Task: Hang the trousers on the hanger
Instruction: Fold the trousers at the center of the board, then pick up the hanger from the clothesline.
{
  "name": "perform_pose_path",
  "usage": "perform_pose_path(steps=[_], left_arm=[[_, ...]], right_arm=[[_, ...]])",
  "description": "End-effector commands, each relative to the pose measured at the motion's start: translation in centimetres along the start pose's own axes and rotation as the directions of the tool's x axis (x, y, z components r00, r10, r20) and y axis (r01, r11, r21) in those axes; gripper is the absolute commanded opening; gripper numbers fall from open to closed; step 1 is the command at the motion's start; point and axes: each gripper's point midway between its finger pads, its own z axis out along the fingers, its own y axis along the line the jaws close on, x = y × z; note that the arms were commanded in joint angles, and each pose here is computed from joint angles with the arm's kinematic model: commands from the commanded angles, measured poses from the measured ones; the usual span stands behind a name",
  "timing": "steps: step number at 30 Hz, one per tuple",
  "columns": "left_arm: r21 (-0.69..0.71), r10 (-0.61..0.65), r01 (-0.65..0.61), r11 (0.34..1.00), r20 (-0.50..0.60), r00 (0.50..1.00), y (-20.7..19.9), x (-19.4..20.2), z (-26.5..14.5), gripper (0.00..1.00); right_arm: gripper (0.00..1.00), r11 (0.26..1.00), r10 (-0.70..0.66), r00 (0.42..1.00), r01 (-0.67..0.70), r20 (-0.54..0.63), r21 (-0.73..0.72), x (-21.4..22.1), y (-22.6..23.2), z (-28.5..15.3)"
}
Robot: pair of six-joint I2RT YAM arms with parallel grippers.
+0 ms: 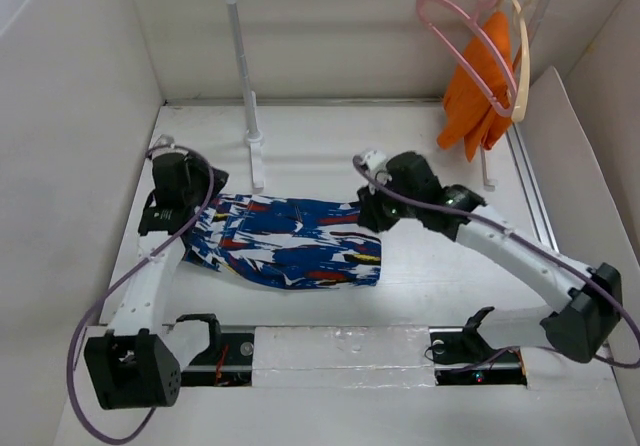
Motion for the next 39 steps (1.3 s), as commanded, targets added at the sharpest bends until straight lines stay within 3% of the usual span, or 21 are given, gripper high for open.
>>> perform_pose_path(steps=[1,3,4,5,8,9,10,12,13,14,16,17,18,21,26,30,34,39], left_arm=[[0.207,0.161,-0.152,0.966,-0.026,0.987,-7.4,0.4,-2.2,0.19],[0.335,0.236,-0.209,0.919,-0.043,0.971,-12.1,2.4,-3.6,0.12],[0.368,0.269,-0.234,0.9,-0.045,0.962,-13.5,3.2,-4.1,0.05],[0.419,0.327,-0.265,0.868,-0.083,0.941,-15.4,5.9,-4.6,0.0],[0.477,0.426,-0.336,0.812,-0.09,0.9,-19.2,9.0,-5.6,0.0],[0.525,0.469,-0.364,0.769,-0.078,0.88,-21.6,11.0,-7.5,0.0],[0.538,0.503,-0.383,0.751,-0.091,0.859,-22.2,12.7,-7.8,0.0],[0.566,0.548,-0.408,0.716,-0.094,0.831,-23.5,15.6,-9.8,0.0],[0.58,0.559,-0.406,0.707,-0.106,0.822,-23.6,16.6,-10.2,0.0],[0.599,0.562,-0.396,0.696,-0.111,0.82,-23.9,17.4,-10.7,0.0],[0.626,0.563,-0.361,0.691,-0.153,0.812,-23.1,19.2,-11.4,0.09],[0.646,0.55,-0.336,0.685,-0.155,0.821,-23.3,19.5,-11.7,0.13],[0.661,0.559,-0.3,0.688,-0.219,0.8,-22.0,21.1,-11.8,0.19],[0.68,0.564,-0.265,0.683,-0.262,0.783,-20.6,22.5,-12.0,0.25],[0.666,0.575,-0.274,0.694,-0.283,0.767,-18.8,22.9,-12.1,0.25],[0.653,0.575,-0.28,0.704,-0.293,0.764,-17.9,23.1,-11.9,0.24],[0.649,0.576,-0.279,0.707,-0.301,0.76,-17.6,23.4,-11.7,0.23],[0.644,0.576,-0.274,0.714,-0.317,0.753,-17.3,24.0,-11.4,0.23]], right_arm=[[0.24,0.988,-0.135,0.958,0.111,0.253,0.106,-9.7,-0.5,-8.5],[0.01,0.979,-0.174,0.926,0.127,0.335,0.157,-13.5,-2.1,-11.3],[0.0,0.965,-0.188,0.92,0.107,0.345,0.241,-14.8,-5.3,-13.2],[0.0,0.947,-0.226,0.881,0.1,0.416,0.304,-18.1,-6.3,-16.8],[0.0,0.885,-0.273,0.87,0.06,0.41,0.462,-20.8,-13.7,-20.2],[0.0,0.878,-0.319,0.83,0.077,0.457,0.473,-23.0,-14.0,-22.8],[0.01,0.871,-0.305,0.85,0.068,0.429,0.486,-23.2,-16.4,-22.1],[0.19,0.85,-0.329,0.82,0.042,0.468,0.525,-24.8,-19.5,-25.7],[0.33,0.868,-0.275,0.853,0.022,0.444,0.496,-24.1,-21.7,-24.3],[0.41,0.863,-0.261,0.856,-0.001,0.447,0.506,-23.8,-23.5,-25.3],[0.55,0.857,-0.273,0.852,0.005,0.446,0.515,-24.3,-24.3,-26.4],[0.57,0.858,-0.261,0.864,0.003,0.431,0.514,-24.1,-25.6,-25.8],[0.58,0.85,-0.258,0.868,-0.005,0.425,0.527,-23.8,-26.5,-26.2],[0.59,0.852,-0.251,0.866,-0.015,0.432,0.523,-23.7,-28.8,-26.5],[0.6,0.833,-0.245,0.872,-0.034,0.424,0.552,-23.3,-30.6,-27.4],[0.57,0.872,-0.297,0.823,0.027,0.485,0.488,-24.7,-28.5,-28.3],[0.57,0.851,-0.315,0.802,0.001,0.508,0.526,-25.3,-28.6,-29.8],[0.57,0.876,-0.217,0.837,-0.061,0.503,0.479,-23.2,-31.5,-27.9]])
